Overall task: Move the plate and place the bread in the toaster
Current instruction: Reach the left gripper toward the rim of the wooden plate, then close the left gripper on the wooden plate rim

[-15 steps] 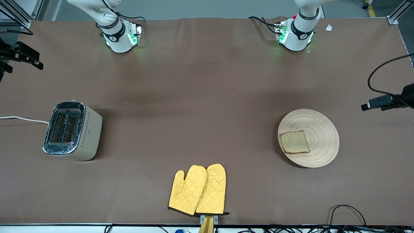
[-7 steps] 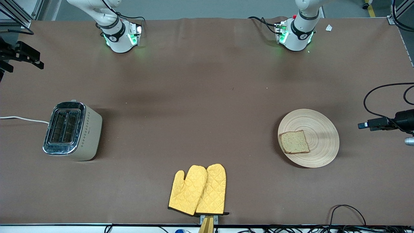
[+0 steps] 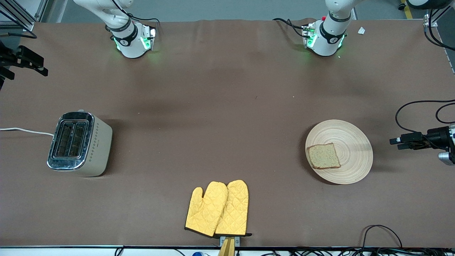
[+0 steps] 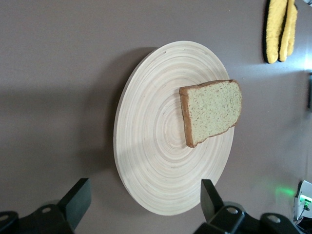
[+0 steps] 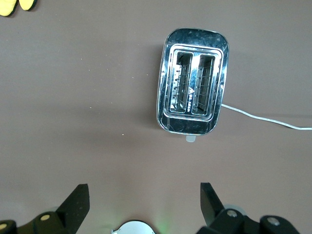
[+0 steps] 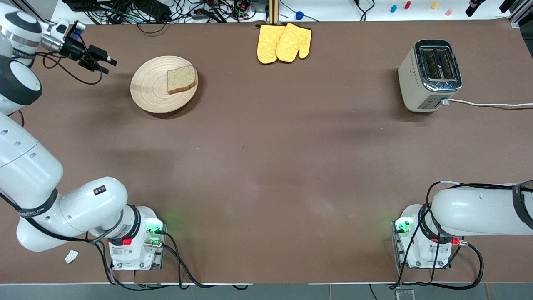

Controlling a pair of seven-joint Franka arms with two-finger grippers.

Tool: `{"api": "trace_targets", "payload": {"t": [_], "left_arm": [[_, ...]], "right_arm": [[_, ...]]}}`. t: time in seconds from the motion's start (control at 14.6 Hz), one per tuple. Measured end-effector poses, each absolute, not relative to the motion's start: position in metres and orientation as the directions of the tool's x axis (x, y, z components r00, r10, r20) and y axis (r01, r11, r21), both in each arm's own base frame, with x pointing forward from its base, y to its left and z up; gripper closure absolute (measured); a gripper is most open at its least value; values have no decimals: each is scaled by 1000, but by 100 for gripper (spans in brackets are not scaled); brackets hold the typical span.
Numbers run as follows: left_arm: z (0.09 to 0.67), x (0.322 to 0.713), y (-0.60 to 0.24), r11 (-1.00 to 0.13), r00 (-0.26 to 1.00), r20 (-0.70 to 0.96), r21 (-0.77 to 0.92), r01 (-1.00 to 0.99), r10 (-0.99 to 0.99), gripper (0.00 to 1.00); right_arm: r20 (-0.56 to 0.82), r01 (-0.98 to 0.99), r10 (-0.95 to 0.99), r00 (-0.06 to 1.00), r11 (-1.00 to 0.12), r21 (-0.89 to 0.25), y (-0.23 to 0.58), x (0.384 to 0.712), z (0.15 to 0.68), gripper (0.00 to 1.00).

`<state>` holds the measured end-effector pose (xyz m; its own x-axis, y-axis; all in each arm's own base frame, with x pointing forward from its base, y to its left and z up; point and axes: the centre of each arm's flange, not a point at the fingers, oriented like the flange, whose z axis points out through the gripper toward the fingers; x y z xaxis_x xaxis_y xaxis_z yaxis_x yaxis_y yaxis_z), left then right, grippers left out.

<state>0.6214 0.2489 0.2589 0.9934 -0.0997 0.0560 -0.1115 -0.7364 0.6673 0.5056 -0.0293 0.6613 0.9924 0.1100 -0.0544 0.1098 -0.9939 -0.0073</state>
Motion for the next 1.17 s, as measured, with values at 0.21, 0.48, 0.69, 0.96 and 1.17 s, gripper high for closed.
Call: {"api": "trace_targets", "payload": {"t": [0.21,0.48,0.69,0.96,1.17], "left_arm": [[228,618,260,-695,986,114,699,-169,-125,5],[210,619,259,-654,973,177,721,-229,-146,11],[196,618,256,-627,963,215,731,-270,-164,13],[182,617,252,-607,954,235,736,-300,-187,21],[172,617,247,-594,952,234,744,-305,-195,25]], "right_arm": [[-54,110,110,992,-994,-7,-29,506,661,0],[-54,110,110,992,-994,-7,-29,506,661,0],[-54,110,110,992,-994,-8,-29,506,661,0],[-54,110,111,992,-994,-8,-29,506,661,0],[-54,110,111,992,-994,-8,-29,506,661,0]]}}
